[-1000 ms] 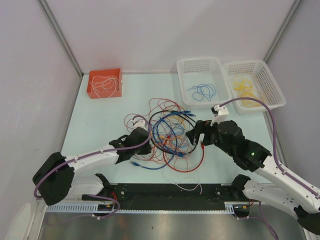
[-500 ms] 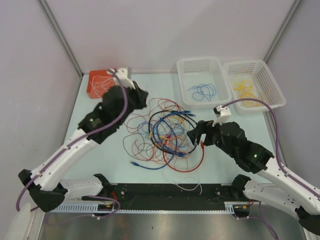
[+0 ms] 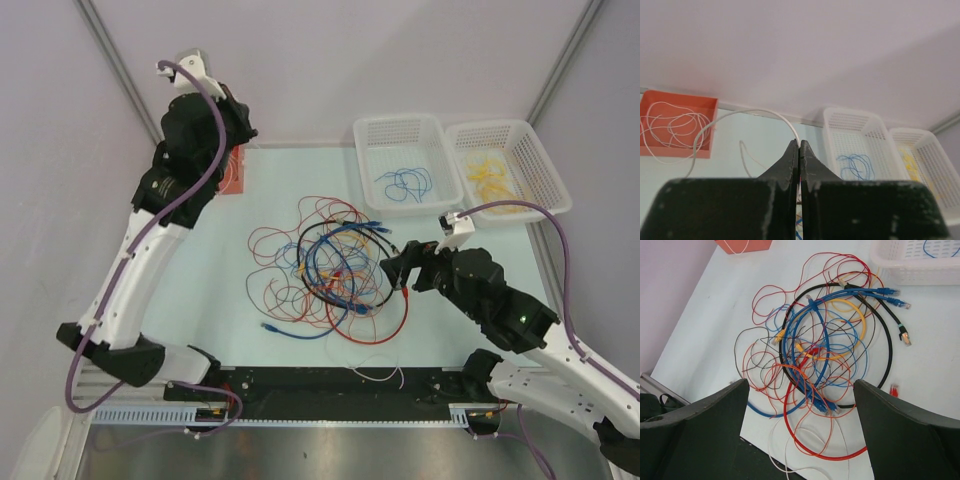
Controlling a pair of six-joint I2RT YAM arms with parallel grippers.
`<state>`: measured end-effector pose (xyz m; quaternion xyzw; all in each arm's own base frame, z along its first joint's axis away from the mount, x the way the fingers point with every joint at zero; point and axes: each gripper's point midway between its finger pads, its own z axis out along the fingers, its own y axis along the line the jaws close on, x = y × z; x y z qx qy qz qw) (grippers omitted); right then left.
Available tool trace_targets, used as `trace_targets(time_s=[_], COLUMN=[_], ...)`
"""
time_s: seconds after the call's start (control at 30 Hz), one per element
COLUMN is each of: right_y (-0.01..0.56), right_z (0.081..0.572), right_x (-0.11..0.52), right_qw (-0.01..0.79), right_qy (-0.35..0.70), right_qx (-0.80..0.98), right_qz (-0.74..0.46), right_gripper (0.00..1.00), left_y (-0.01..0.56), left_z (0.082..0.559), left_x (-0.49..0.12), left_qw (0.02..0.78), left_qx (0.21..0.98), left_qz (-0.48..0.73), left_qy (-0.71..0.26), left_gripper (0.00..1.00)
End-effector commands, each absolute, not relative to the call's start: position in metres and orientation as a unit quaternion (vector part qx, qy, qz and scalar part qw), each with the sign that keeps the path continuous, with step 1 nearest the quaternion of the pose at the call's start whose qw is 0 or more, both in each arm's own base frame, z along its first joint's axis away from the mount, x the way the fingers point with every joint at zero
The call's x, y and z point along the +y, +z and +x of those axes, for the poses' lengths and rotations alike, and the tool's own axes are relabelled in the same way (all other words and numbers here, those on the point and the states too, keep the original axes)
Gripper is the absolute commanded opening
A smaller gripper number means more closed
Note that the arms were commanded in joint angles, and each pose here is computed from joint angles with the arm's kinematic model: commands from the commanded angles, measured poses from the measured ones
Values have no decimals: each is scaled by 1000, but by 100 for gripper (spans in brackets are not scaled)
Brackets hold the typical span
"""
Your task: Untangle the cables
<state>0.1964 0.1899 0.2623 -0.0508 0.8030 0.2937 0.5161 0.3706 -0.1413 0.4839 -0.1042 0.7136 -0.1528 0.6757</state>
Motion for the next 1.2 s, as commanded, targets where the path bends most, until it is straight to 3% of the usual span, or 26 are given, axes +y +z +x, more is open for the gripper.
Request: trace_targets(time_s=[0.0,0.43,1.17], right_y=[271,263,229], right_z=[198,203,236], right_x=[184,167,178], right_qw=[532,542,506], right_qy=[283,235,198], right_qx=[796,805,839], right_qz=[-53,-56,-42], right_gripper=[91,92,93], left_y=[487,445,335], left_z=[403,487,609], left_x=[-122,-35,26], left_qw=[674,664,627], left_qx=[716,698,716], left_qz=[-125,-256,-302], left_qy=[-131,-79,-54], left_gripper=[0,0,0])
